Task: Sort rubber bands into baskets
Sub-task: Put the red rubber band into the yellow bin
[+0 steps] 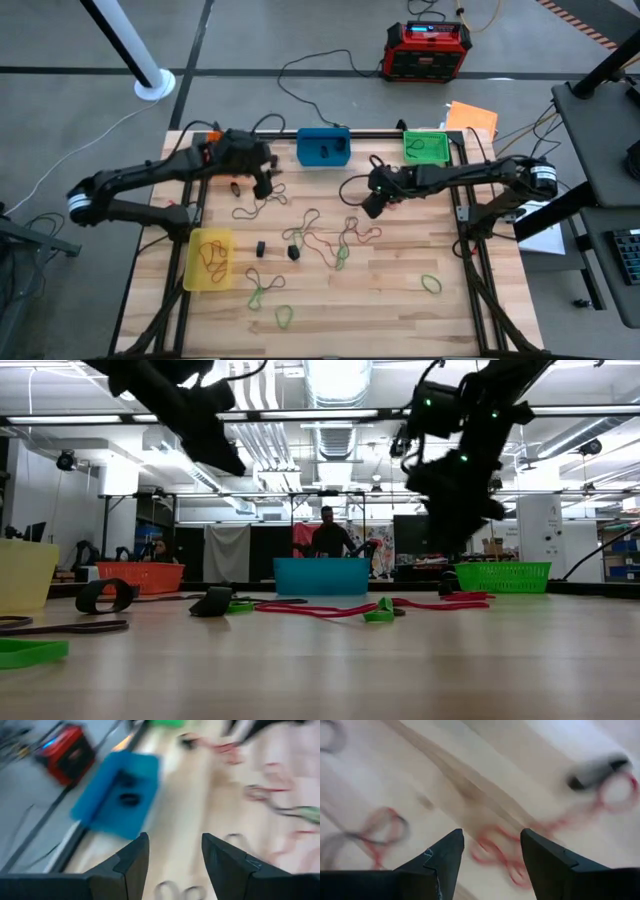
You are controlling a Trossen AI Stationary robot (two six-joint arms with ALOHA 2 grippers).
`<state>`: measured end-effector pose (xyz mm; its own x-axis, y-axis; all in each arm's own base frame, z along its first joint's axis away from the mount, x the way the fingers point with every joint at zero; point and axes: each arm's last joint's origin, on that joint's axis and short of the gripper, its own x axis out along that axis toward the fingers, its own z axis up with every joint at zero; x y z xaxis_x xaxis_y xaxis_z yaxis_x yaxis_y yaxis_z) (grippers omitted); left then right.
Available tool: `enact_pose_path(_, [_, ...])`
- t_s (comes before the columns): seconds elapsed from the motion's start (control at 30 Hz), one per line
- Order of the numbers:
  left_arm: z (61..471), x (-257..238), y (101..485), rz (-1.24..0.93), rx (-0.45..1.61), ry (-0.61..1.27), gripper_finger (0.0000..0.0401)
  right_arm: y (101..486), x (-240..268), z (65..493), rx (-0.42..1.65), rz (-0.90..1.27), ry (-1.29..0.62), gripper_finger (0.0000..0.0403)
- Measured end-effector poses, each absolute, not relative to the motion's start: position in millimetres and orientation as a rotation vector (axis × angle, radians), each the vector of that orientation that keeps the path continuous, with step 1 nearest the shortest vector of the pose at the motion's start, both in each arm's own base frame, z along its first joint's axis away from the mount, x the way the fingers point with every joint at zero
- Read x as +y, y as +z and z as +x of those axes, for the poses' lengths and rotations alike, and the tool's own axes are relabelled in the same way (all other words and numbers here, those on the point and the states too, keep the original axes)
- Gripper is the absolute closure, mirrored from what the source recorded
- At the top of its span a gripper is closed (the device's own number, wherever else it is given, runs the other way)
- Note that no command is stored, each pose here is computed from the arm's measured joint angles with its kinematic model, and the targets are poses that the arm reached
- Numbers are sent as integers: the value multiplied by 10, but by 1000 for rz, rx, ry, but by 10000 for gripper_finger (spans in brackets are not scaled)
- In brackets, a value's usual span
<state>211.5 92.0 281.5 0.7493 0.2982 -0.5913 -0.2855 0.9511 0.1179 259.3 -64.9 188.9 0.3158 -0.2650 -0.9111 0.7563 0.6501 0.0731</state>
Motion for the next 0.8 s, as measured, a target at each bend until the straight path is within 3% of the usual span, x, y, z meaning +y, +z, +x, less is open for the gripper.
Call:
enact_pose_path(0.23, [2029,655,2734,26,529,89,234,1830,-766,2476,1126,620,-826,233])
enact_pose_path(0.8, [1867,574,2841,99,458,75,234,1766,-859,2464,1125,669,-903,248])
